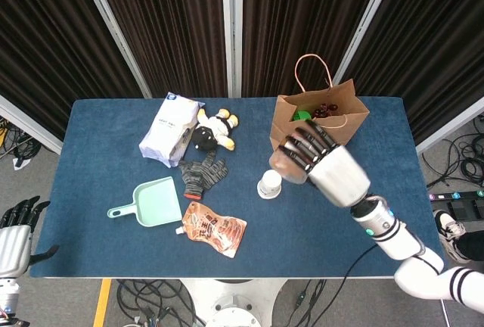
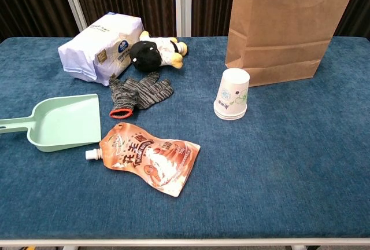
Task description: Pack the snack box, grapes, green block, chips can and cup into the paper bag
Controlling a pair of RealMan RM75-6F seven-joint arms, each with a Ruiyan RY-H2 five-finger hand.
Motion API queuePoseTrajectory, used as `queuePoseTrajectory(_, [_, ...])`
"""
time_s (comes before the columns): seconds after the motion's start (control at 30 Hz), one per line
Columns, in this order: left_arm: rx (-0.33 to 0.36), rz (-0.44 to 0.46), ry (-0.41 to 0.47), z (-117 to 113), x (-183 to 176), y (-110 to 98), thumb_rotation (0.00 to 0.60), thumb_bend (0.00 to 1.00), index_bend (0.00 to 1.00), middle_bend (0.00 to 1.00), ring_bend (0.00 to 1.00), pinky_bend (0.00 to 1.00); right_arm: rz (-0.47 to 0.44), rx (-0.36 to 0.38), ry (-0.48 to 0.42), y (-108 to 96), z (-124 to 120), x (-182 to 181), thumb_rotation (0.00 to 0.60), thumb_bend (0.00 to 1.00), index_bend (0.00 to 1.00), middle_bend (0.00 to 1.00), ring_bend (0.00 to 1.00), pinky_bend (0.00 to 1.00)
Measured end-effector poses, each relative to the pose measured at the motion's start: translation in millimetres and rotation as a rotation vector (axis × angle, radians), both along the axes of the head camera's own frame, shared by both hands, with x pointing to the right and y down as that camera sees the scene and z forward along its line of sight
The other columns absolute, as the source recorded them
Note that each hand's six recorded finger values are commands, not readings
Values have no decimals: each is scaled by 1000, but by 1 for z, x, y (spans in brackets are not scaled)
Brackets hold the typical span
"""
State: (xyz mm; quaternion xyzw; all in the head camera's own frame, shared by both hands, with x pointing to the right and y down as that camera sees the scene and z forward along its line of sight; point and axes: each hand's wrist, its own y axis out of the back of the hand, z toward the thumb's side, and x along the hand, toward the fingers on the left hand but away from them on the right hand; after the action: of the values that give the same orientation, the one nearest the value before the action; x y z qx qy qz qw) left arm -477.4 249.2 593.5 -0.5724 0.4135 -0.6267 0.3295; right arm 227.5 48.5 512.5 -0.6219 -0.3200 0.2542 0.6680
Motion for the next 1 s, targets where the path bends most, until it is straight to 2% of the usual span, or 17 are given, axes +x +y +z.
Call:
queuePoseTrajectory(0.07, [-2, 0, -1, 0, 0, 0, 600, 45, 238, 203, 121, 152, 58, 29, -32, -20, -21, 8, 600, 180, 596, 485, 212, 187])
queuePoseTrajectory(0.17, [-1, 1, 0, -1, 0, 1, 600, 45, 238, 203, 121, 152, 142, 32, -66, -44, -37, 19, 600, 178, 596, 487, 211, 187])
queuePoseTrajectory(0.33, [-7, -1, 2, 1, 0, 2, 600, 44, 238, 203, 121, 152, 267, -22, -47, -76, -40, 38, 600, 177, 595, 490, 211, 188])
queuePoseTrajectory(0.57, [-16, 1, 8, 4, 2, 2, 600, 44, 238, 203, 121, 152, 395, -178, 76, -108, -7, 57, 600, 177, 578, 490, 207, 188])
queuePoseTrajectory(0.7, [-20, -1, 6, 4, 1, 3, 600, 44, 238, 203, 121, 152, 439, -234, 122, -122, 10, 61, 600, 177, 572, 490, 202, 188])
queuePoseTrajectory(1.0, [-23, -7, 4, 4, -1, 4, 600, 45, 238, 203, 121, 152, 459, -344, 219, -131, 54, 50, 600, 177, 503, 453, 166, 152])
